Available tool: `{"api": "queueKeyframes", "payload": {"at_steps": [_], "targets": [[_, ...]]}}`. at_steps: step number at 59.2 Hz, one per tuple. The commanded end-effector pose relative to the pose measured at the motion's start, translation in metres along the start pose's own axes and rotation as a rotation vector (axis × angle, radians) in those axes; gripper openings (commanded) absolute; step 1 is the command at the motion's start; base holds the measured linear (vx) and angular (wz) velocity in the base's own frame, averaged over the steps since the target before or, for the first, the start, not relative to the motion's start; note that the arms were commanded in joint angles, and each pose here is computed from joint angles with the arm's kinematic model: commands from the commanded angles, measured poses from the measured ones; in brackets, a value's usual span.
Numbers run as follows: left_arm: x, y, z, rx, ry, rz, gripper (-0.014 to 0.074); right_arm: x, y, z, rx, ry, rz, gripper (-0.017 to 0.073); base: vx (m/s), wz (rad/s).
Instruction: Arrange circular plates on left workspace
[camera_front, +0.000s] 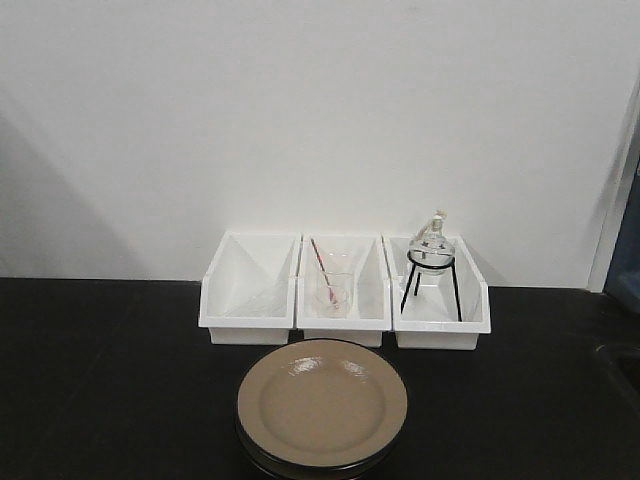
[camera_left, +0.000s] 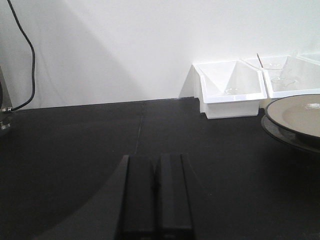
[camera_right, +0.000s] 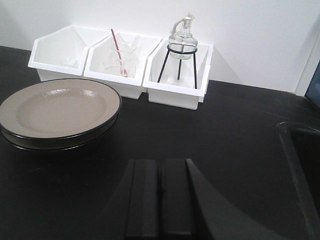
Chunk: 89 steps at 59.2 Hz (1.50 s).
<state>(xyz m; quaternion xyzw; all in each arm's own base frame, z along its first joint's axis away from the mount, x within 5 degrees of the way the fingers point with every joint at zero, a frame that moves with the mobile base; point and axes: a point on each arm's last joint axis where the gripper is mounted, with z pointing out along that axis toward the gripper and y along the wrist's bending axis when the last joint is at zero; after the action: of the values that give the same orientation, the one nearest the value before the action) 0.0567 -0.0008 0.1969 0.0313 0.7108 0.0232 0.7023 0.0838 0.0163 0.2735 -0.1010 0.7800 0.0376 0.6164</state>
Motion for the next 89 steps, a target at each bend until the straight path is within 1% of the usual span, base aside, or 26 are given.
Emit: {"api": "queueKeyframes", "payload": {"at_steps": [1, 27, 33, 37, 40, 43, 45, 46, 51, 55, 58, 68, 89], "targets": [[-0.005, 0.001, -0.001, -0.009, -0.091, -0.01, -0.0001, -0.017, -0.003, -0.002, 0.029, -0.103, -0.007, -0.0003, 0.0, 0.0], [-0.005, 0.001, -0.001, -0.009, -0.091, -0.01, -0.0001, -0.016, -0.003, -0.006, 0.031, -0.117, -0.003, -0.0003, 0.0, 0.0], [-0.005, 0.001, -0.001, -0.009, -0.091, -0.01, -0.0001, -0.005, -0.003, -0.012, 0.046, -0.159, 0.038, -0.0003, 0.0, 0.0], [-0.005, 0.001, -0.001, -0.009, -0.091, -0.01, -0.0001, 0.012, -0.003, -0.014, 0.074, -0.184, 0.043, -0.0003, 0.0, 0.0], [-0.005, 0.001, -0.001, -0.009, -0.091, -0.01, -0.0001, 0.023, -0.004, -0.015, 0.095, -0.212, 0.058, -0.0003, 0.0, 0.0], [-0.005, 0.001, -0.001, -0.009, -0.091, -0.01, -0.0001, 0.038, -0.004, -0.015, 0.121, -0.234, 0.081, -0.0003, 0.0, 0.0], [-0.005, 0.001, -0.001, -0.009, -0.091, -0.01, -0.0001, 0.047, -0.005, -0.015, 0.137, -0.252, 0.113, -0.0003, 0.0, 0.0], [-0.005, 0.001, -0.001, -0.009, -0.091, -0.01, -0.0001, 0.05, -0.005, -0.016, 0.144, -0.258, 0.118, -0.0003, 0.0, 0.0], [-0.004, 0.001, -0.001, -0.009, -0.085, -0.01, 0.0, 0.068, -0.006, -0.016, 0.186, -0.293, 0.177, -0.0003, 0.0, 0.0], [-0.004, 0.001, -0.001, -0.009, -0.085, -0.01, 0.0, 0.076, -0.007, -0.014, 0.205, -0.306, 0.211, -0.0003, 0.0, 0.0], [-0.004, 0.001, -0.001, -0.009, -0.085, -0.01, 0.0, 0.081, -0.006, -0.012, 0.204, -0.286, 0.223, -0.0003, 0.0, 0.0], [-0.004, 0.001, -0.001, -0.009, -0.085, -0.01, 0.0, 0.083, -0.006, -0.011, 0.198, -0.253, 0.222, -0.0003, 0.0, 0.0], [-0.004, 0.001, -0.001, -0.009, -0.085, -0.01, 0.0, 0.083, -0.006, -0.011, 0.198, -0.251, 0.22, -0.0003, 0.0, 0.0]]}}
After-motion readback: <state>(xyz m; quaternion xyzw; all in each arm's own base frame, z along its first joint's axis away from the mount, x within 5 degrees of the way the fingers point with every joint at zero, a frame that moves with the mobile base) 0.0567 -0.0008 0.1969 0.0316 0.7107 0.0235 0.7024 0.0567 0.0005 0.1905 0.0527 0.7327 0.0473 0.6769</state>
